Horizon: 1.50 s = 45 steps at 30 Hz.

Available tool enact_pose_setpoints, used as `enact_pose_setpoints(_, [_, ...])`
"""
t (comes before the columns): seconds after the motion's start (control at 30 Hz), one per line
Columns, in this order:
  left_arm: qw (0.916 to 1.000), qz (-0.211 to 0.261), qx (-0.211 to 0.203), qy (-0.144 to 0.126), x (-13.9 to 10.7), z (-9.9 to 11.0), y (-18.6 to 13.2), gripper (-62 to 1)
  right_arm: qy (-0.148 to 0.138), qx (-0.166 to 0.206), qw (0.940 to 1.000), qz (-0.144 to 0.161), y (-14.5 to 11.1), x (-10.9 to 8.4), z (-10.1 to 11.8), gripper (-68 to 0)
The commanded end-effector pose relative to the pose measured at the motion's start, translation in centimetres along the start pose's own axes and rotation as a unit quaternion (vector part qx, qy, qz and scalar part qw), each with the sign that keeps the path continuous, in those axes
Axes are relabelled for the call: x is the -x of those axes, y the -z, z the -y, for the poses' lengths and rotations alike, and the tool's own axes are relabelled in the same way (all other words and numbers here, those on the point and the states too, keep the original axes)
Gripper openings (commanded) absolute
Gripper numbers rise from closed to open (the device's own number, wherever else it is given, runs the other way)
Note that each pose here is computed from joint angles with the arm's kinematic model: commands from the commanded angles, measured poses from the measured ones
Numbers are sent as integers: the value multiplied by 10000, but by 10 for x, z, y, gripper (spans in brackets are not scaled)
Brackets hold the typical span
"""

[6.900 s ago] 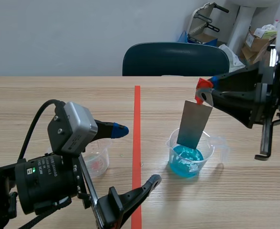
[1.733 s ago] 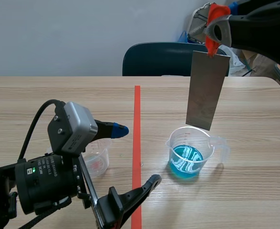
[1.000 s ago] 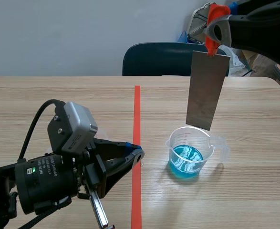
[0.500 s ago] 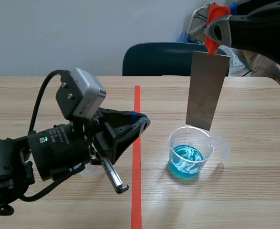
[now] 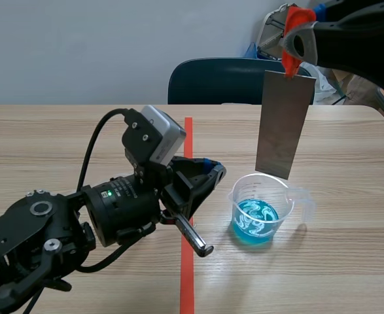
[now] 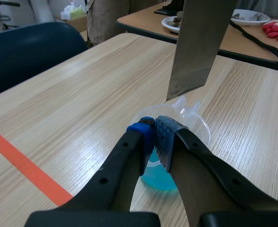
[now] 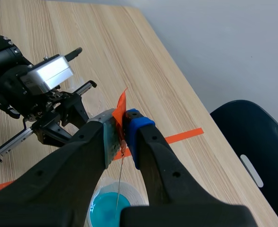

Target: Do the redox reaction experiment

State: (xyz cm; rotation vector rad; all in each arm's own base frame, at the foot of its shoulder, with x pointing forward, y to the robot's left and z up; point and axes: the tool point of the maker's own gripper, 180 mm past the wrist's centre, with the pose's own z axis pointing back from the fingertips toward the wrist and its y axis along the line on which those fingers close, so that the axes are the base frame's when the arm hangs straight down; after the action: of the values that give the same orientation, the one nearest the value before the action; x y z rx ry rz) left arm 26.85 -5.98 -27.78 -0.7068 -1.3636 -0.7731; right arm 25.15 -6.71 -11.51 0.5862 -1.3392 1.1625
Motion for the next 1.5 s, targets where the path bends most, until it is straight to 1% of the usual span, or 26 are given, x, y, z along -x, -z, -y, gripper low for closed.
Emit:
enact_pose_setpoints(0.0, [9997,209,-117,-47,-10,-4,5,-592,-40,-35,9999,162,0,-10,-1,-669])
enact_pose_setpoints(0.17, [9994,221,-249,-111,-8,-10,13,-592,-40,-35,9999,162,0,-10,-1,-669])
enact_pose_setpoints(0.53, [9985,394,-353,-151,-18,-12,20,-592,-40,-35,9999,163,0,-10,-1,-669])
enact_pose_setpoints(0.83, [9981,448,-363,-199,-21,-13,22,-592,-40,-35,9999,163,0,-10,-1,-669])
enact_pose_setpoints(1.1, [9983,403,-361,-205,-19,-12,21,-592,-40,-35,9999,163,0,-10,-1,-669])
enact_pose_setpoints(1.23, [9978,376,-384,-378,-18,-14,21,-592,-40,-35,9999,163,0,-10,-1,-669])
enact_pose_setpoints(1.47, [9979,374,-370,-371,-18,-13,22,-592,-40,-35,9999,163,0,-10,-1,-669])
